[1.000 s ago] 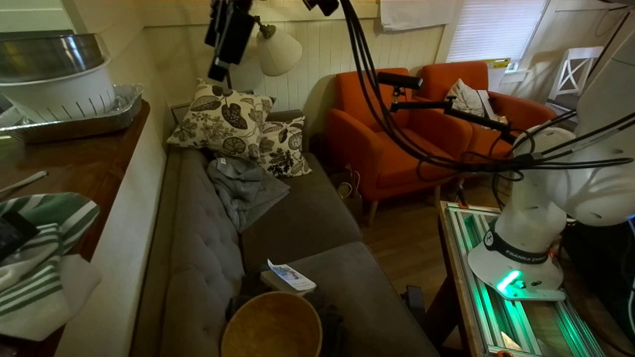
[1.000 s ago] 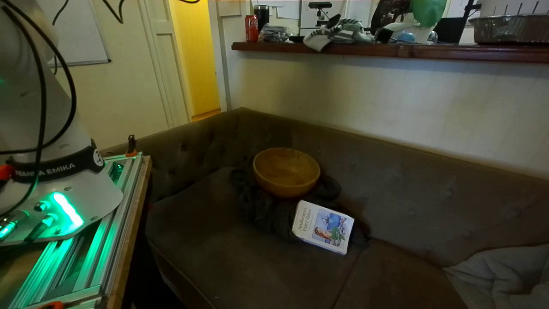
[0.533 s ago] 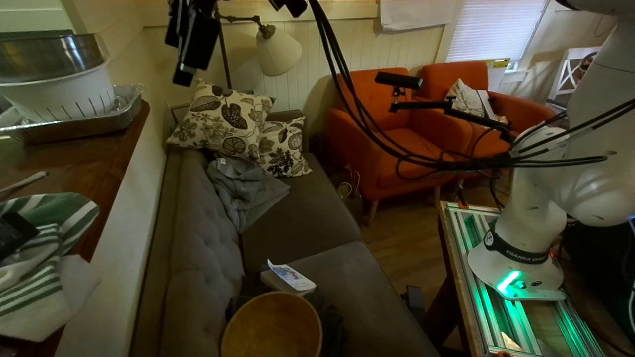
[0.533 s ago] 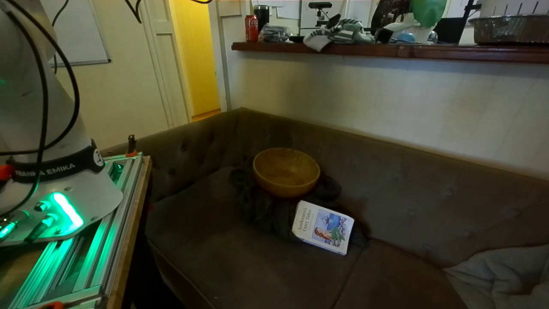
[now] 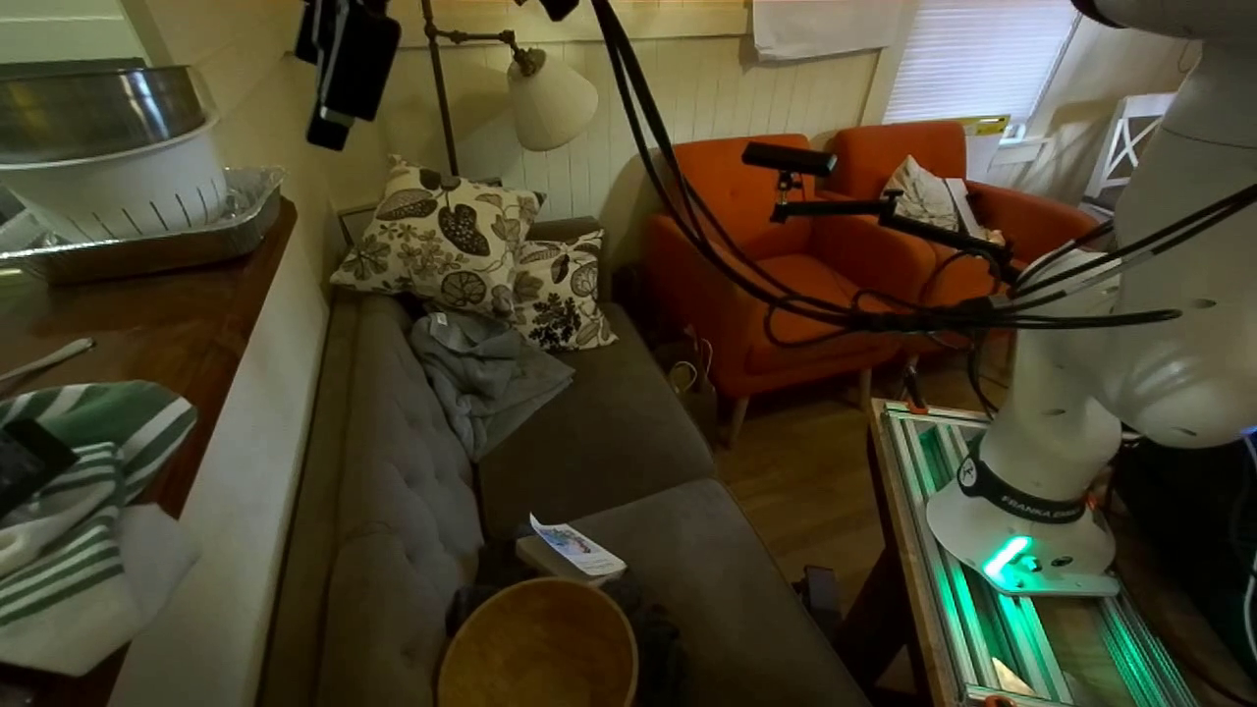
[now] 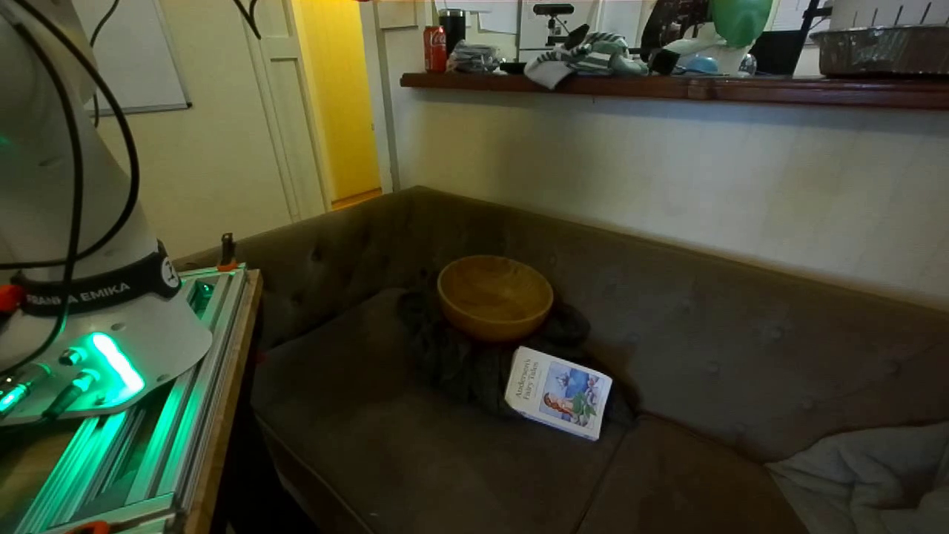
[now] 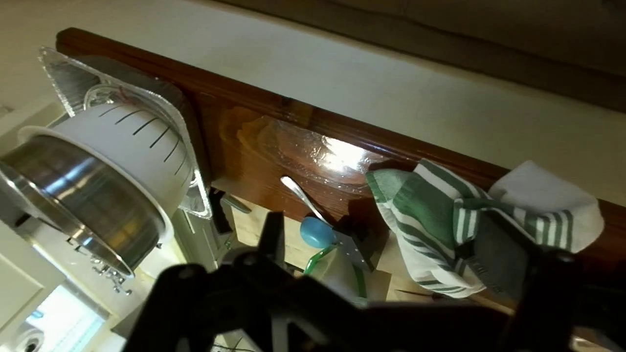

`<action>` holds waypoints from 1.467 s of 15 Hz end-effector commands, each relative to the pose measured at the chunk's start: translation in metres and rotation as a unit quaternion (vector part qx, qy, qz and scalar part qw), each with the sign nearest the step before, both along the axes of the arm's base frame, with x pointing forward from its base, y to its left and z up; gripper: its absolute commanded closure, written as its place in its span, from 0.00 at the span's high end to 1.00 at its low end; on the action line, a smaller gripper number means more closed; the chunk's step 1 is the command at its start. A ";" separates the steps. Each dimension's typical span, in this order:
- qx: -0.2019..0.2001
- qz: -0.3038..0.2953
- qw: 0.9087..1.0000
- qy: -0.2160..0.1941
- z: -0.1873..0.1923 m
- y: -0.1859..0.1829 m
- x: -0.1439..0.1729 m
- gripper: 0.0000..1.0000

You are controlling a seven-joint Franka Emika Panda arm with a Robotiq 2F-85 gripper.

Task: Move the black remote from the counter to the bowl

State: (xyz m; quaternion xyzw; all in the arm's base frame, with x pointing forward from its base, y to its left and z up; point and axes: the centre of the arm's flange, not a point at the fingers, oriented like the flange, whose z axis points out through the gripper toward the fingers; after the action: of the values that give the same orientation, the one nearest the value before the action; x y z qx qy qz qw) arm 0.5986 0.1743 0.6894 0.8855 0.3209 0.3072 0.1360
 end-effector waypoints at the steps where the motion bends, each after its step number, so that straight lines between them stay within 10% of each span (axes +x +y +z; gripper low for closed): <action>1: -0.041 0.017 0.999 -0.003 0.024 0.032 0.056 1.00; 6: -0.101 0.112 0.986 0.076 0.013 0.081 0.098 1.00; 13: -0.205 0.266 0.940 0.067 -0.007 0.127 0.130 1.00; 14: -0.170 0.239 0.953 0.080 -0.043 0.103 0.075 1.00; 22: -0.166 0.263 0.948 0.069 -0.065 0.117 0.111 1.00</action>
State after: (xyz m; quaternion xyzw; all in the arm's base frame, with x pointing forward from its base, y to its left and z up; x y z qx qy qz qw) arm 0.6806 0.2789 0.6352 0.7658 0.5857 0.1961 0.1792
